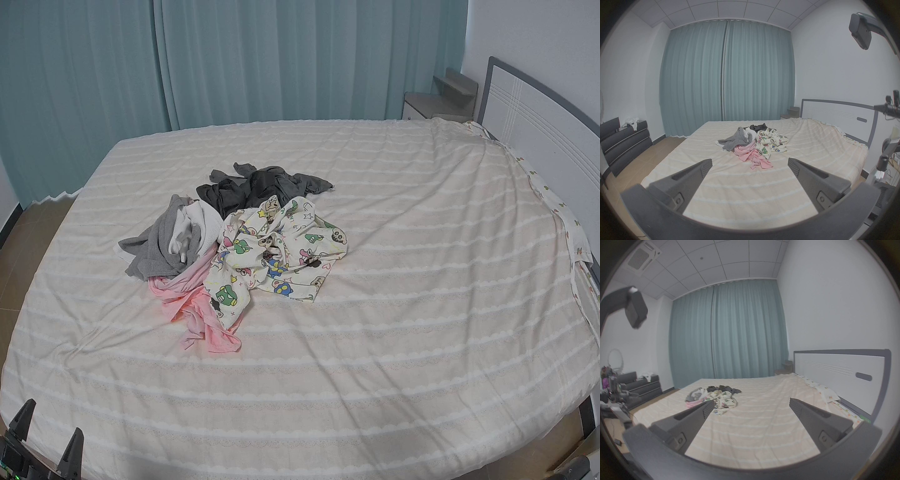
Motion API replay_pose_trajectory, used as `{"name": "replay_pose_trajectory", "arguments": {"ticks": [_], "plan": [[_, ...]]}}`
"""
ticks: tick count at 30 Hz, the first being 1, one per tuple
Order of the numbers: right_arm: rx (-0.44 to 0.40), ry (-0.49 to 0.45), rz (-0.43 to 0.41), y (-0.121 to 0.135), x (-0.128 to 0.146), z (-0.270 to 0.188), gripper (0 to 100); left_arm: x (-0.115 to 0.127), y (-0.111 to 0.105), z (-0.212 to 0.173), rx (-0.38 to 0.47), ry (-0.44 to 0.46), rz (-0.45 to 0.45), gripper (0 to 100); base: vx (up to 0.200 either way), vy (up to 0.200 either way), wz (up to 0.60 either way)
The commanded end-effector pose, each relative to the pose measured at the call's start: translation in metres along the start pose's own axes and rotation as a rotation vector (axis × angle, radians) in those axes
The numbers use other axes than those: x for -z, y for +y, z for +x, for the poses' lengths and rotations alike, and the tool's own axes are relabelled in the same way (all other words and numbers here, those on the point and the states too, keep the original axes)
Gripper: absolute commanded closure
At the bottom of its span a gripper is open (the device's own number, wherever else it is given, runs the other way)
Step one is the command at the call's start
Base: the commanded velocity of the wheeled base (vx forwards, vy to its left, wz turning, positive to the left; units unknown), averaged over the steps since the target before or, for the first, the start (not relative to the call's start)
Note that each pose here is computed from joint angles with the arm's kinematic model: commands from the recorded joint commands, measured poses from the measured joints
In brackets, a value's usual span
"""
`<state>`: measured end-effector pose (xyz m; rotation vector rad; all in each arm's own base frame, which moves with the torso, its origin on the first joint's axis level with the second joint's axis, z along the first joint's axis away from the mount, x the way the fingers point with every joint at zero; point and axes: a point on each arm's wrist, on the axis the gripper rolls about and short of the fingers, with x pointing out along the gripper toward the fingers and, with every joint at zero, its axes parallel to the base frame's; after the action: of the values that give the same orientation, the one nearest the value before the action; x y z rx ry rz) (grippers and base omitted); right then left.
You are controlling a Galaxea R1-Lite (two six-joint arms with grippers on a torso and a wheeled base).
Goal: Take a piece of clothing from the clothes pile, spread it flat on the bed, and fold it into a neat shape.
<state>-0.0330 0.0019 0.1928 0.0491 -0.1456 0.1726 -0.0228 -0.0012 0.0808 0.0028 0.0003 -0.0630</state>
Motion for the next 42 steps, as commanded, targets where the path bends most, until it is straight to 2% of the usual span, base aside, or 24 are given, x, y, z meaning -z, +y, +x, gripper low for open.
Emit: {"name": "replay_pose_trajectory", "arguments": {"ticks": [1,6,11,17,21,23,26,30,38,42], "plan": [[-0.195,0.317,0.131,-0.003,-0.013,0.088,0,0.004,0.000,0.000,0.000,0.003,0.000,0,0.000,0.000,0.00],[-0.293,0.422,0.198,0.008,-0.004,0.132,0,0.004,0.000,0.000,0.000,0.001,-0.001,0,0.000,0.000,0.00],[-0.382,0.522,0.217,0.026,0.014,0.167,0,0.004,0.000,0.000,0.000,0.003,-0.004,0,0.000,0.000,0.00],[-0.412,0.591,0.265,0.043,0.037,0.204,0,0.004,0.000,0.000,0.000,0.001,-0.004,0,0.000,0.000,0.00],[-0.437,0.650,0.342,0.061,0.057,0.225,0,0.004,0.000,0.000,0.000,0.001,-0.003,0,0.000,0.000,0.00],[-0.444,0.687,0.394,0.075,0.076,0.242,0,0.004,0.000,0.000,0.000,0.001,-0.001,0,0.100,0.000,0.00],[-0.434,0.689,0.428,0.080,0.088,0.256,0,0.004,0.000,0.000,0.000,0.001,-0.003,0,0.200,0.000,0.00],[-0.431,0.645,0.501,0.092,0.103,0.288,0,0.004,0.000,0.000,0.000,0.001,0.000,0,0.100,0.000,0.00],[-0.402,0.669,0.532,0.108,0.137,0.342,0,0.004,0.000,0.000,0.000,0.003,-0.001,0,0.000,0.000,0.00],[-0.379,0.673,0.581,0.127,0.161,0.374,0,0.004,0.000,0.000,0.000,0.003,-0.001,0,0.000,0.000,0.00]]}}
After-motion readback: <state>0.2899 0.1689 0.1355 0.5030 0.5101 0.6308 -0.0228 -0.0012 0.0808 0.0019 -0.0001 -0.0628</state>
